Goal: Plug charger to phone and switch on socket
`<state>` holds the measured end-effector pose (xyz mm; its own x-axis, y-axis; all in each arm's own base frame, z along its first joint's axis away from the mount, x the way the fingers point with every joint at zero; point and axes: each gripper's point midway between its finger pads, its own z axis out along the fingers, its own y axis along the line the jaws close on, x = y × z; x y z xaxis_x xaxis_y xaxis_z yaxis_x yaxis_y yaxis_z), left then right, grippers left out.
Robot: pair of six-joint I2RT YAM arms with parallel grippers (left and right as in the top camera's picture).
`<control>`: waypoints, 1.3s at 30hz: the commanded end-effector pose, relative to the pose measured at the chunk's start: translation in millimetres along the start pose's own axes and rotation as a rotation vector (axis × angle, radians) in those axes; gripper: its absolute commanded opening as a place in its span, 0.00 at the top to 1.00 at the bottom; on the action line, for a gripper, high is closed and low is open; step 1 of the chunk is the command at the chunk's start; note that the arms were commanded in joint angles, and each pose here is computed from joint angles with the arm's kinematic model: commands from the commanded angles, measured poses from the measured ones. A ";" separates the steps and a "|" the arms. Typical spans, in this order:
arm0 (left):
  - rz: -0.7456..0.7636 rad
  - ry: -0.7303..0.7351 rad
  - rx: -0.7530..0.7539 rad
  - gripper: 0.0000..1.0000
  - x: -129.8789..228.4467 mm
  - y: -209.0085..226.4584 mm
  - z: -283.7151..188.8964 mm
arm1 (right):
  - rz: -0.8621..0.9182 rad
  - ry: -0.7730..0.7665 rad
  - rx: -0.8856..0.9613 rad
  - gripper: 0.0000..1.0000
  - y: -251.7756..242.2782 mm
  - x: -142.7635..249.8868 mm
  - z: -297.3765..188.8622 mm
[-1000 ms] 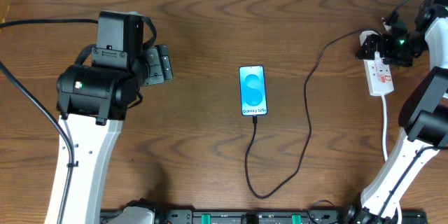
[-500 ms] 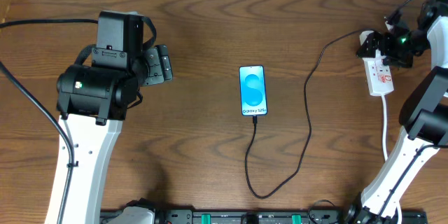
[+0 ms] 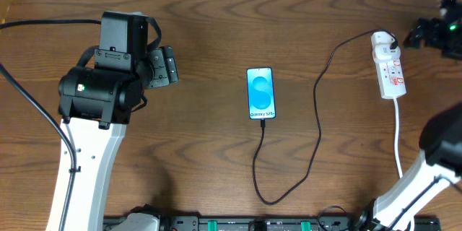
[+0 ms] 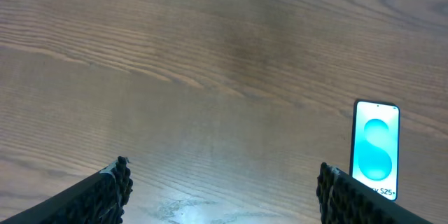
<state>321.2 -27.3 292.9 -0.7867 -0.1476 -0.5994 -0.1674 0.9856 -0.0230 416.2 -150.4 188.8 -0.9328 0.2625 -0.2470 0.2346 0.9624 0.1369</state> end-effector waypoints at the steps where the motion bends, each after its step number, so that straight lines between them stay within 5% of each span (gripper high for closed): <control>1: 0.010 -0.004 -0.011 0.14 -1.7 1.5 -0.7 | -0.009 -0.121 0.013 0.01 14.3 0.1 -58.2; 8: 0.010 -0.004 -0.011 0.14 -1.7 1.5 -0.7 | -0.035 -0.231 0.024 0.01 26.7 7.5 -106.6; 39: 0.010 0.002 -0.015 0.13 0.2 2.5 1.0 | -0.035 -0.231 0.025 0.01 26.7 7.8 -106.9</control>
<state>321.2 -27.3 292.9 -0.7867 -0.1476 -0.5994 -0.1674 0.9856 -0.0230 385.5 -131.4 290.7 -0.8587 0.2251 -0.4604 0.2035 0.9743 0.0968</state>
